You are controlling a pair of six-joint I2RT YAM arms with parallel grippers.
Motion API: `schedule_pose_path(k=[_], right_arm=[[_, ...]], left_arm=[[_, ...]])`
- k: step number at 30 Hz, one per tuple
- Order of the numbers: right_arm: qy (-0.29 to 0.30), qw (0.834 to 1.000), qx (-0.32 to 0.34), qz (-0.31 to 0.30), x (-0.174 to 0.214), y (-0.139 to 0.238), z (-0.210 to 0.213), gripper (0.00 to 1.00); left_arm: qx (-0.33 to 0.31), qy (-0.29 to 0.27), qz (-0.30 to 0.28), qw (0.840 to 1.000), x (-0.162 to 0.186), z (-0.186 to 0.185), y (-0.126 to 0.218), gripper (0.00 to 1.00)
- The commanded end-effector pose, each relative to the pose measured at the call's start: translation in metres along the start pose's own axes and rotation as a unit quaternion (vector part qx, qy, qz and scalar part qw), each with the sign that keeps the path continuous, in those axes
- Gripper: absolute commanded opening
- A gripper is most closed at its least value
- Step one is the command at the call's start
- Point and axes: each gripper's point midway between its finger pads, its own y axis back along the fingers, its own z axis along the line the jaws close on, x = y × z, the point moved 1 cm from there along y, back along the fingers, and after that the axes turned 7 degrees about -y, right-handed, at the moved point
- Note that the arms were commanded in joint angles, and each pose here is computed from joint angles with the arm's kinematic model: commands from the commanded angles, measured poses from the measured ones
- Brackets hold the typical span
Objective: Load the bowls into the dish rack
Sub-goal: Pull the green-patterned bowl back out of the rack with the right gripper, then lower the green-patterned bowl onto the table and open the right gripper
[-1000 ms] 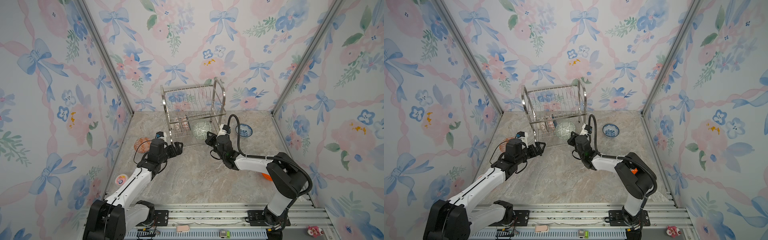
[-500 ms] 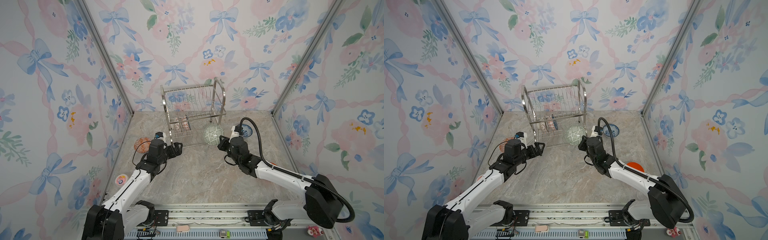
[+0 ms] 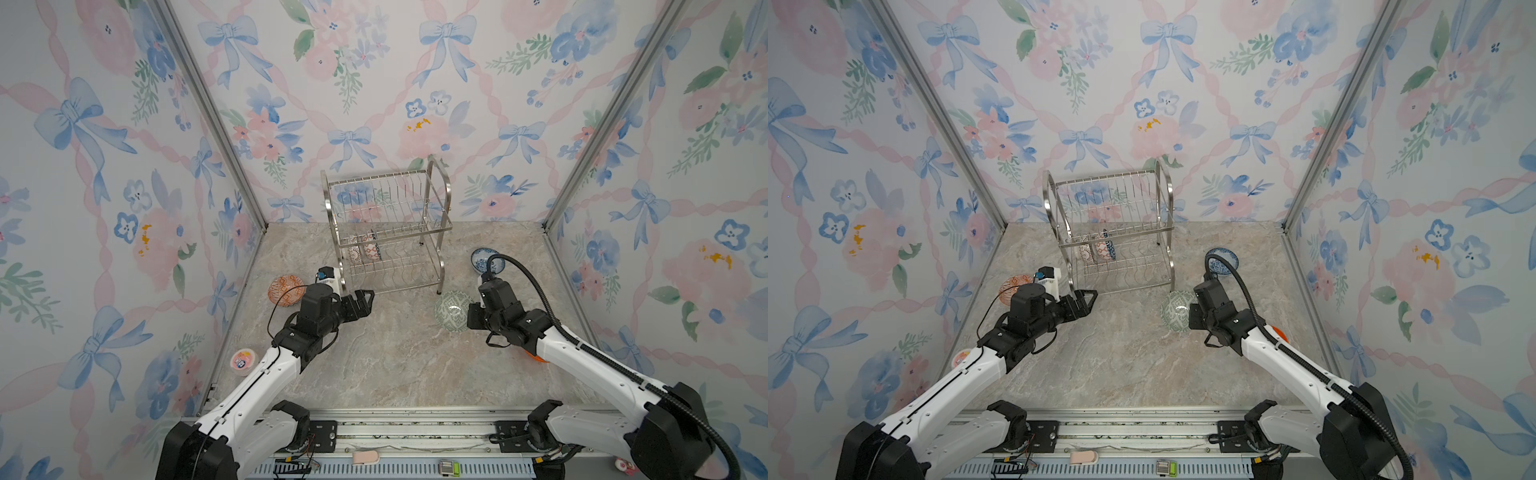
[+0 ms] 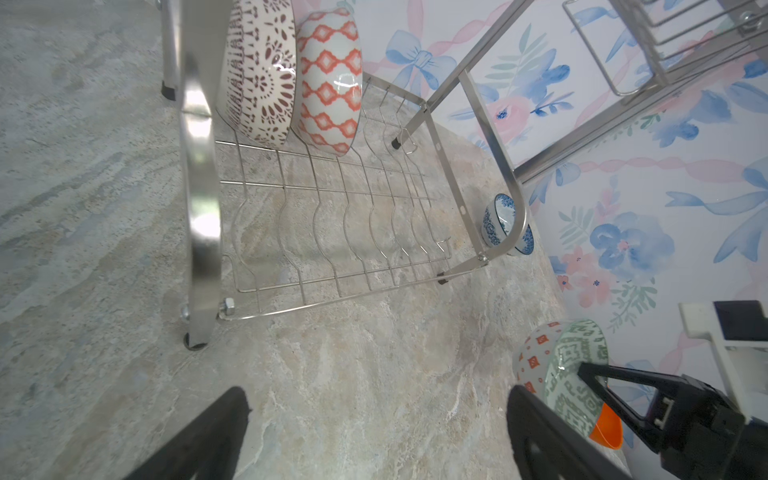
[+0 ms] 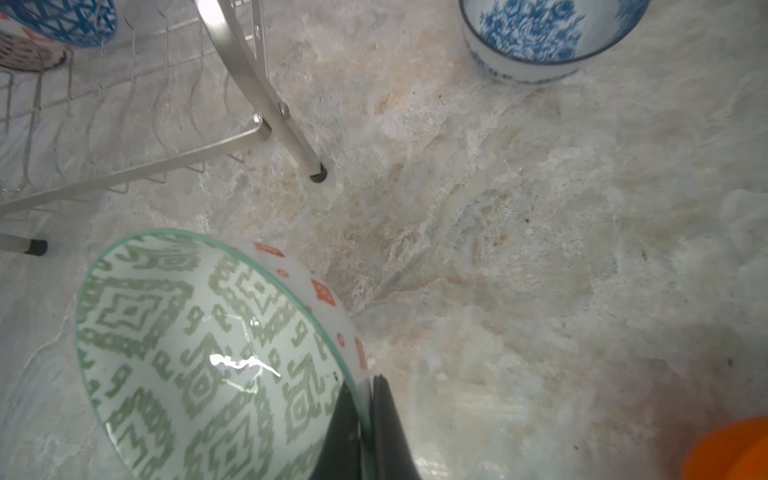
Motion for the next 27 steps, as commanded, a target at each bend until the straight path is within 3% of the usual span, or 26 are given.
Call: schedule_pose_path(k=[1, 9, 11, 22, 27], right_arm=[[0.013, 0.998, -0.040, 0.042, 0.006, -0.008, 0.018, 0.00], [0.040, 0.994, -0.031, 0.099, 0.017, -0.031, 0.024, 0.01], [0.048, 0.992, -0.028, 0.112, 0.020, -0.033, 0.024, 0.09], [0.070, 0.985, -0.007, 0.159, 0.035, -0.049, 0.020, 0.15], [0.074, 0.986, 0.001, 0.147, 0.029, -0.042, 0.018, 0.32]], left_arm=[[0.030, 0.017, 0.010, 0.999, 0.012, -0.008, 0.004, 0.98], [0.048, 0.018, 0.020, 0.998, 0.024, -0.010, 0.007, 0.98], [0.047, 0.019, 0.019, 0.999, 0.024, -0.010, 0.007, 0.98], [0.049, 0.019, 0.024, 0.998, 0.027, -0.010, 0.004, 0.98], [0.051, 0.019, 0.023, 0.998, 0.026, -0.011, 0.005, 0.98]])
